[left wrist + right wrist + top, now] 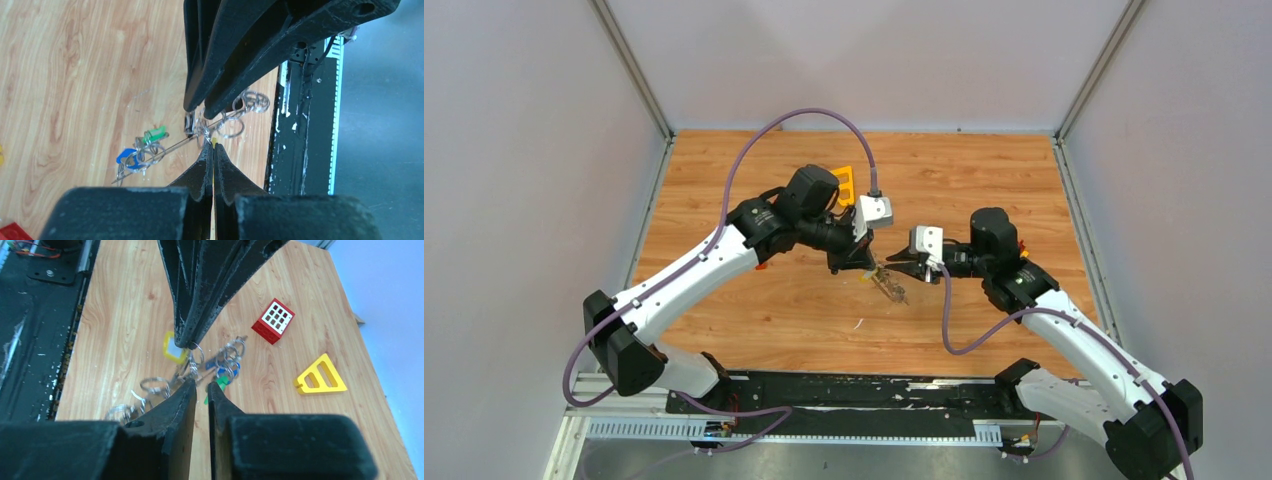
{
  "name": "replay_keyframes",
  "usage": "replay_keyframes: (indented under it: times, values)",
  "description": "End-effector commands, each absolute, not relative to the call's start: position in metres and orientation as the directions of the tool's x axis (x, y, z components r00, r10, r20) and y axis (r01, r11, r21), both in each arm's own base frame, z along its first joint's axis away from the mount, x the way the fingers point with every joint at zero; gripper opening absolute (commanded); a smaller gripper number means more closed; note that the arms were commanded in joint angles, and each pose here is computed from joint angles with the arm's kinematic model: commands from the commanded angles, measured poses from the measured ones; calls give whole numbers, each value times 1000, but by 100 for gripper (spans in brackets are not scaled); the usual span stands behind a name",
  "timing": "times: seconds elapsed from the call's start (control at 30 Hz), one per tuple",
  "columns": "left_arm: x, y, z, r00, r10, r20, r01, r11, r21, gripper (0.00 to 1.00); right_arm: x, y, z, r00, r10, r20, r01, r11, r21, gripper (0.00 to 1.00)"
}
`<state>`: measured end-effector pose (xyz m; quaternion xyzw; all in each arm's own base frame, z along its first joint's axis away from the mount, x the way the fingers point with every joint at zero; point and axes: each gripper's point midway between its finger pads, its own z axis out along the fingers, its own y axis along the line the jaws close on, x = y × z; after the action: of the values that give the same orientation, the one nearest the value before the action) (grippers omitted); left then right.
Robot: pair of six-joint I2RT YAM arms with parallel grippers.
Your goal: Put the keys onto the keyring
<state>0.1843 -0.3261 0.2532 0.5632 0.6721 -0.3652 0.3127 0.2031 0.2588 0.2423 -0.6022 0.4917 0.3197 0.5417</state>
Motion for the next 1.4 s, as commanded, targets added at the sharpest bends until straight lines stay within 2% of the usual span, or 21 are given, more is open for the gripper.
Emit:
replay_keyframes:
  times: [0.0,0.4,0.73,0.97,1.13,1.37]
  values:
    - [184,-324,268,-241,507,-828,969,167,-180,0,212,255,249,399,-260,-879,-896,97,-434,19]
    - [196,-324,250,-350,534,-770,936,239,-259,0,217,242,266,408,-286,-867,-869,170,-465,40]
    - [241,-355,236,-372,564,-738,927,259,-270,0,237,212,299,421,-330,-845,-779,346,-523,42]
    - [261,-389,233,-391,554,-735,920,221,-322,0,239,200,309,418,-343,-841,-747,397,-533,42]
    - [261,-382,182,-458,594,-662,888,267,-375,0,236,199,305,421,-347,-838,-746,393,-537,42]
    - [239,-350,96,-567,680,-465,803,329,-497,0,234,202,302,417,-340,-843,-762,374,-528,42]
